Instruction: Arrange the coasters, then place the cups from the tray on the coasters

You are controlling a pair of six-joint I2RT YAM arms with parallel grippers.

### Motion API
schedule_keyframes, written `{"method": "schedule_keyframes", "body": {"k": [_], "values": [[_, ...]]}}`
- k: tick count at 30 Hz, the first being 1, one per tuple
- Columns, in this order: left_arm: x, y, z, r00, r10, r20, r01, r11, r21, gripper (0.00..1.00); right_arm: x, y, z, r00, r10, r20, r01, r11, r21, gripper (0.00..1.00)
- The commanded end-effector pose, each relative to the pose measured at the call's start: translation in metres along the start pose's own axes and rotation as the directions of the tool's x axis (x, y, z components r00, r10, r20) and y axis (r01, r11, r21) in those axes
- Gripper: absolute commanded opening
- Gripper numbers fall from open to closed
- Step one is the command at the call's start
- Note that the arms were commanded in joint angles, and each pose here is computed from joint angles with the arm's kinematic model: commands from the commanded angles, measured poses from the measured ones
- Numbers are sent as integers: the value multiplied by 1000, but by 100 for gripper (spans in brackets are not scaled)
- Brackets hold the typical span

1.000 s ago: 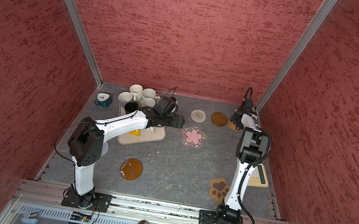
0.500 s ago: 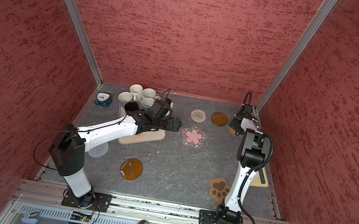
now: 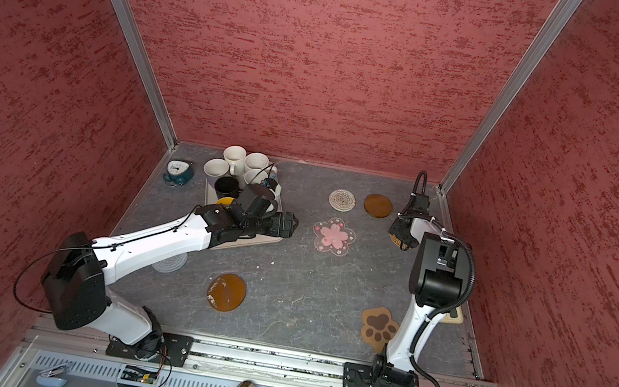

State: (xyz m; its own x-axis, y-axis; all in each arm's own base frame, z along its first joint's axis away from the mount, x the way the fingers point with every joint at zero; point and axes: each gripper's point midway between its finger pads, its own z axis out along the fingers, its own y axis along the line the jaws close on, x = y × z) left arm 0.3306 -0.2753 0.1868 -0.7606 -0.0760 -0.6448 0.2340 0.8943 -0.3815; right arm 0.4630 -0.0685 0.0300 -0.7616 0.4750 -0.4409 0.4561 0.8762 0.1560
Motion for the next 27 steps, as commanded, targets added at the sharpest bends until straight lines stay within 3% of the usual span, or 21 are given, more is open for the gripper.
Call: {"method": "schedule_keyframes", "body": {"k": [1, 15, 27], "values": [[0, -3, -9, 1000, -16, 27, 15, 1000, 21, 100, 43, 11, 1, 995, -19, -96, 17, 1000, -26, 57], [26, 13, -20, 1000, -24, 9, 24, 1000, 10, 100, 109, 54, -22, 988, -72, -139, 52, 989, -139, 57], [35, 17, -19, 1000, -27, -7, 27, 1000, 5, 100, 107, 60, -28, 989, -75, -124, 59, 990, -129, 59]]}}
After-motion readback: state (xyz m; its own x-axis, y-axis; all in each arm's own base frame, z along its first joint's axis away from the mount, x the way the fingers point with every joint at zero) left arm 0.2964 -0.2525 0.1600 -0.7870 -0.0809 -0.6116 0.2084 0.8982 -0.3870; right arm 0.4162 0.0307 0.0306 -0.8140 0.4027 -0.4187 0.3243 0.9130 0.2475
